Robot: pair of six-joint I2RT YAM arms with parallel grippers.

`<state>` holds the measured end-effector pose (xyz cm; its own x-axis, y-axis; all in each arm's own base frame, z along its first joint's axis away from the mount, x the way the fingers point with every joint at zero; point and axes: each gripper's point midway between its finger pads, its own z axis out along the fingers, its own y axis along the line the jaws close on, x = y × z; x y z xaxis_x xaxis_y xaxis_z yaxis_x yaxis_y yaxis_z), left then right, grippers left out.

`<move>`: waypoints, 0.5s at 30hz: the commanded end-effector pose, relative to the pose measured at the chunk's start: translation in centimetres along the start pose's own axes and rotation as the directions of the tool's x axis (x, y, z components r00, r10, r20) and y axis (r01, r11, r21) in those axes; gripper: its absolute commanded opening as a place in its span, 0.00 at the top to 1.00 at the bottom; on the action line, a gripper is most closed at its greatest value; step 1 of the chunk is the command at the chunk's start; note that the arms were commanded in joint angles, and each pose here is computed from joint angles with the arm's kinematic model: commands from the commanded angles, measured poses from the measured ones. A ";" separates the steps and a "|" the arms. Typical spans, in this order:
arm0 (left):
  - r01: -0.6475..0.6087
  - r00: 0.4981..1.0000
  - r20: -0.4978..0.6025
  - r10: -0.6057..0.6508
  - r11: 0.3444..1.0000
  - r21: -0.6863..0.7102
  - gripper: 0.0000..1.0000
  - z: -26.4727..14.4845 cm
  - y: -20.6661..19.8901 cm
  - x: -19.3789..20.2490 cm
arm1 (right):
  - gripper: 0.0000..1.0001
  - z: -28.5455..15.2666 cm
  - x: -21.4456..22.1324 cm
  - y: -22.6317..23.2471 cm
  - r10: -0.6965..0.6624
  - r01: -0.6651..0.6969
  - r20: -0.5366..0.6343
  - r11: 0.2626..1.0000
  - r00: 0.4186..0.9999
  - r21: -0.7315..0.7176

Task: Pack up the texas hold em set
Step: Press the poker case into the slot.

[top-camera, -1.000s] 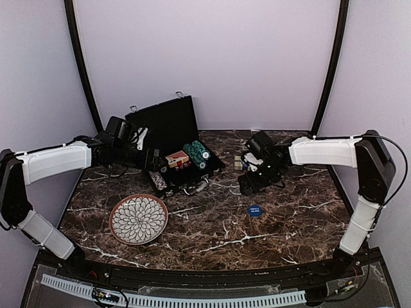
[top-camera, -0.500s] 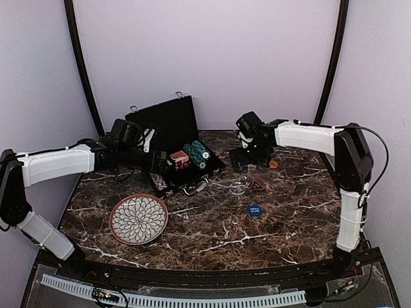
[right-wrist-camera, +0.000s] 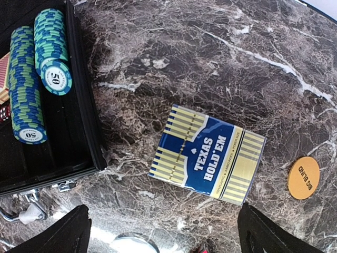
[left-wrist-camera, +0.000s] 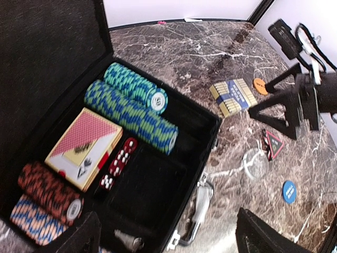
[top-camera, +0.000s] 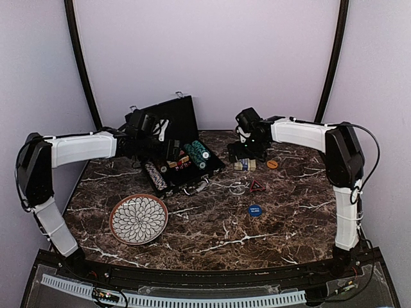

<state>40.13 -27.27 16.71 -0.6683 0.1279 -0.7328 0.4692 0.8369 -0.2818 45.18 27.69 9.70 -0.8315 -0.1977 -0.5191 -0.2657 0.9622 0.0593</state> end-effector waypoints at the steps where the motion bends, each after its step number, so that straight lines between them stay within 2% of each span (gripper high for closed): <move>1: 0.008 1.000 -0.013 -0.008 1.000 0.025 0.09 2.6 0.4 -2.1 | 0.01 0.0 -0.3 -0.4 -0.012 0.012 0.006 1.000 1.000 -0.007; 2: 0.009 1.000 -0.003 -0.009 0.999 0.034 0.09 2.8 0.3 -3.3 | 0.01 -0.1 -0.3 -0.5 -0.013 0.013 0.006 1.000 1.000 -0.006; 6: 0.027 0.999 -0.028 -0.027 0.999 0.026 0.11 5.5 2.0 -4.0 | 0.01 -0.6 0.0 -0.9 -0.013 0.013 0.009 1.000 1.000 -0.005; 15: 0.093 0.987 -0.133 -0.087 0.995 0.040 0.15 11.2 4.4 -1.1 | 0.01 -1.0 1.3 -2.3 -0.009 0.009 0.000 1.000 1.000 0.026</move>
<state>49.72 -29.03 10.24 -0.7486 0.1132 -0.6532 0.4199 0.8434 -0.3351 43.73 25.61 7.18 -0.8597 -0.2241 -0.4590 -0.2666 0.9634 0.0291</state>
